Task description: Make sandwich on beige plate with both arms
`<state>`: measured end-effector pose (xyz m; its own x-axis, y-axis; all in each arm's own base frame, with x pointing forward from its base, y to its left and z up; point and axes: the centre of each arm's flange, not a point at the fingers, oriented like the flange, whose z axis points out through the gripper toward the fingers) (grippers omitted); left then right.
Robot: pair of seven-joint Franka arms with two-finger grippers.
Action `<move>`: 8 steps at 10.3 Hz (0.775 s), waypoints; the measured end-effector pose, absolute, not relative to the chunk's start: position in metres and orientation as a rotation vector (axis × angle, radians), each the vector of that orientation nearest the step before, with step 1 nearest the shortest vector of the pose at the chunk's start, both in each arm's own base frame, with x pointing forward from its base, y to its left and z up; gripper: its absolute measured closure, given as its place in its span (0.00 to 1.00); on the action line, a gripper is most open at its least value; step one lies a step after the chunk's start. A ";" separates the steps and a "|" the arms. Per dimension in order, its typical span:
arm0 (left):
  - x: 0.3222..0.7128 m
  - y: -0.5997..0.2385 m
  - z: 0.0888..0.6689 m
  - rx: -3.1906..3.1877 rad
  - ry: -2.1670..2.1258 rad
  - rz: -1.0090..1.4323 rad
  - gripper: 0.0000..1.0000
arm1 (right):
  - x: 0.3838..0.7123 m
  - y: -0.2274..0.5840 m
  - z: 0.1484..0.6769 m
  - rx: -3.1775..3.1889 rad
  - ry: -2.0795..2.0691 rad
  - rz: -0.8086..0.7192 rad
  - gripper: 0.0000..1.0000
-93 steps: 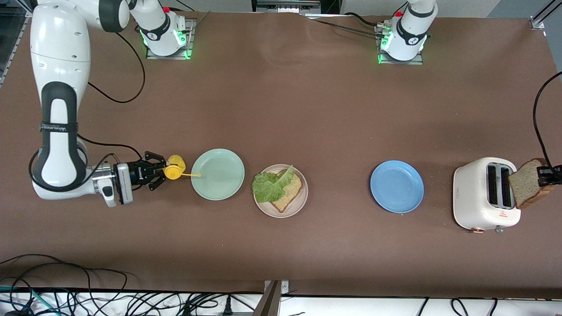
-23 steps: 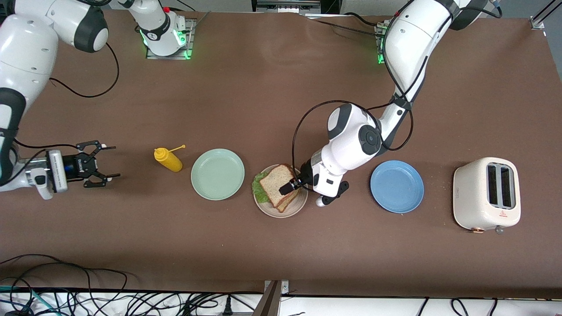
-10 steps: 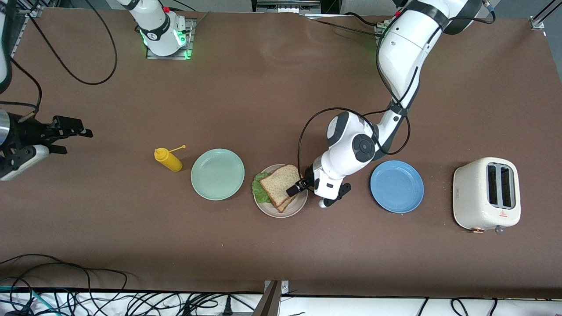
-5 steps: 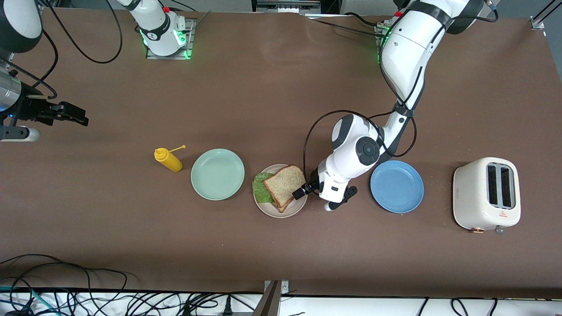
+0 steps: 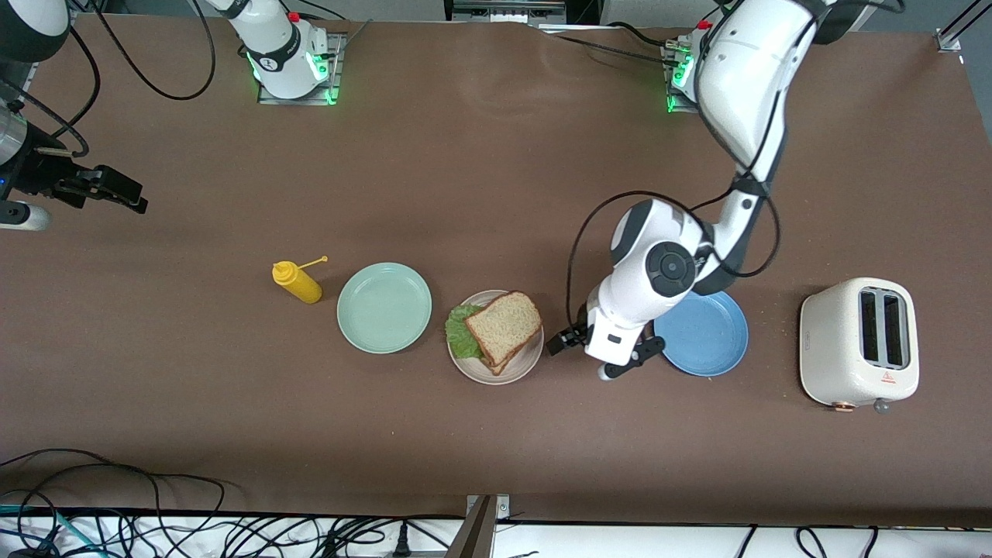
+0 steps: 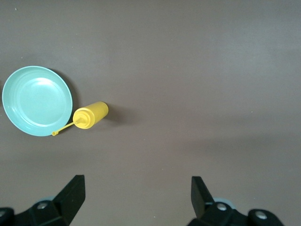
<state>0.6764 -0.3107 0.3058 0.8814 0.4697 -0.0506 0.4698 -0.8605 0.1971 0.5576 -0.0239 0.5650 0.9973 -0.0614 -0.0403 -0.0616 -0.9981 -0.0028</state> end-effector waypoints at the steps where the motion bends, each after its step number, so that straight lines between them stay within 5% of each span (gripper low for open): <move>1: 0.679 -0.289 0.339 2.876 0.693 -0.005 0.00 | 0.555 -0.025 0.570 -3.134 0.075 0.098 0.00; 8: 0.669 -0.123 0.505 3.100 0.297 0.063 0.00 | 0.552 -0.013 0.576 -3.133 0.030 0.145 0.00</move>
<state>0.6693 -0.1233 0.5046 0.9809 0.1906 0.0377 0.1895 -0.9814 0.0308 0.5519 -0.0133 0.5760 0.9955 -0.0186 -0.0927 -0.0191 -0.9998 -0.0043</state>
